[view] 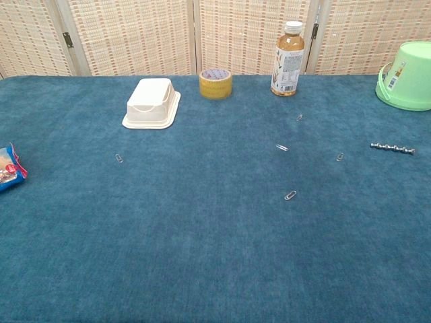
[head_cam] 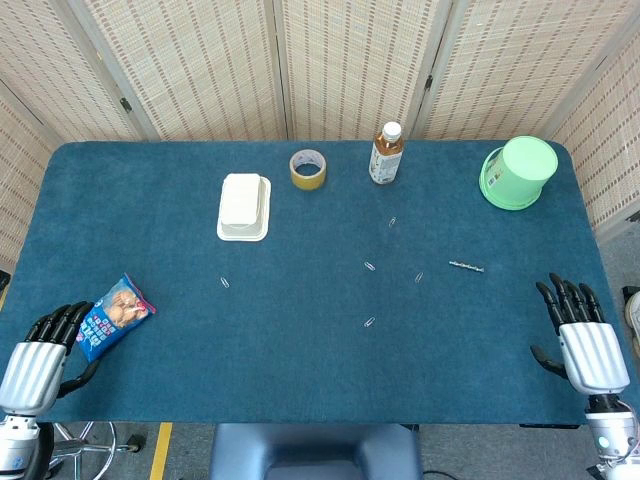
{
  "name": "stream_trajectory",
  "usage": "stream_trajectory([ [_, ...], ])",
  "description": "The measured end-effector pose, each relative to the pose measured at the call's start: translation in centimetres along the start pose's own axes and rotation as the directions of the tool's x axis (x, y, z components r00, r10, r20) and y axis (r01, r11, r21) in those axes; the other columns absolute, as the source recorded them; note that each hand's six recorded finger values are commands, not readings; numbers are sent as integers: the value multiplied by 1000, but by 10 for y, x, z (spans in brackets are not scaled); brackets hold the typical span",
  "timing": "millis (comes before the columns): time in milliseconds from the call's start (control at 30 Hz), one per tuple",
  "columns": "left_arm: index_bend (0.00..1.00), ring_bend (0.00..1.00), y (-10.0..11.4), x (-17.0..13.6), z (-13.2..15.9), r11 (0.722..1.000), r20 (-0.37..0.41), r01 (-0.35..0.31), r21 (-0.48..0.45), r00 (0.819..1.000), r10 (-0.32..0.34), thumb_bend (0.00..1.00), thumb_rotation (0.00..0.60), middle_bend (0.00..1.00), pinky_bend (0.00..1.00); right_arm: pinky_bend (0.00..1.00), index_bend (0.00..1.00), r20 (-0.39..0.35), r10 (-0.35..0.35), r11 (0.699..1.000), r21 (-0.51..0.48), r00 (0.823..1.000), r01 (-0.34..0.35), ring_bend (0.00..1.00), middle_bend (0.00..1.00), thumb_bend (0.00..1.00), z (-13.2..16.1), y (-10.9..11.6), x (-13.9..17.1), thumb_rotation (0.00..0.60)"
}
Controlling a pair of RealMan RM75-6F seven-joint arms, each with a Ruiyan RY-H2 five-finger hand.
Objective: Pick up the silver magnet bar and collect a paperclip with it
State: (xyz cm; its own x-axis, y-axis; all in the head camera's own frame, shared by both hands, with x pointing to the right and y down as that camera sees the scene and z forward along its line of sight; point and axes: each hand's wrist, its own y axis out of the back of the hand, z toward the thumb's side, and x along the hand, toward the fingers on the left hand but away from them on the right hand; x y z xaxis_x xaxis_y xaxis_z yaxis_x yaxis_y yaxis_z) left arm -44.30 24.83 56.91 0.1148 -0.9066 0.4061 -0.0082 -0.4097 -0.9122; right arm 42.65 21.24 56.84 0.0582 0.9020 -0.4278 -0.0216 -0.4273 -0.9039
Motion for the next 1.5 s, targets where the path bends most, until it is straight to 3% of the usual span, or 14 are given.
stream_trajectory([
  [433, 121, 161, 4, -1, 3, 1000, 7, -5, -21, 1000, 5, 316, 600, 167, 238, 0, 68, 28, 34, 999, -10, 999, -34, 0, 0, 249, -3, 3, -10, 600],
  [633, 104, 171, 4, 2, 3, 999, 19, -15, -38, 1000, 15, 316, 600, 179, 225, 0, 209, 66, 82, 996, -33, 994, -80, 0, 0, 249, -10, 9, -51, 600],
  [767, 81, 186, 5, 3, 2, 998, 23, -18, -60, 1000, 20, 314, 600, 184, 237, 0, 283, 90, 141, 989, -47, 986, -137, 0, 0, 249, -11, 7, -95, 600],
  [933, 79, 190, 10, 5, -6, 995, 9, -38, -90, 999, 39, 314, 600, 187, 240, 0, 342, 83, 130, 992, -3, 988, -130, 0, 0, 249, -3, 8, -143, 600],
  [1133, 79, 187, 14, 7, -12, 991, -3, -45, -122, 999, 45, 286, 600, 189, 239, 0, 391, 71, 155, 986, 46, 985, -158, 4, 0, 250, 18, -16, -184, 600],
  [1300, 79, 185, 15, 9, -17, 987, -7, -47, -151, 999, 46, 261, 600, 192, 239, 0, 475, 73, 163, 985, 48, 984, -166, 27, 24, 272, 26, -38, -197, 600],
  [1500, 29, 186, 17, 11, -17, 983, 7, -46, -176, 999, 48, 253, 600, 198, 240, 0, 487, 50, 169, 985, 31, 984, -171, 33, 29, 305, 43, -69, -213, 600],
])
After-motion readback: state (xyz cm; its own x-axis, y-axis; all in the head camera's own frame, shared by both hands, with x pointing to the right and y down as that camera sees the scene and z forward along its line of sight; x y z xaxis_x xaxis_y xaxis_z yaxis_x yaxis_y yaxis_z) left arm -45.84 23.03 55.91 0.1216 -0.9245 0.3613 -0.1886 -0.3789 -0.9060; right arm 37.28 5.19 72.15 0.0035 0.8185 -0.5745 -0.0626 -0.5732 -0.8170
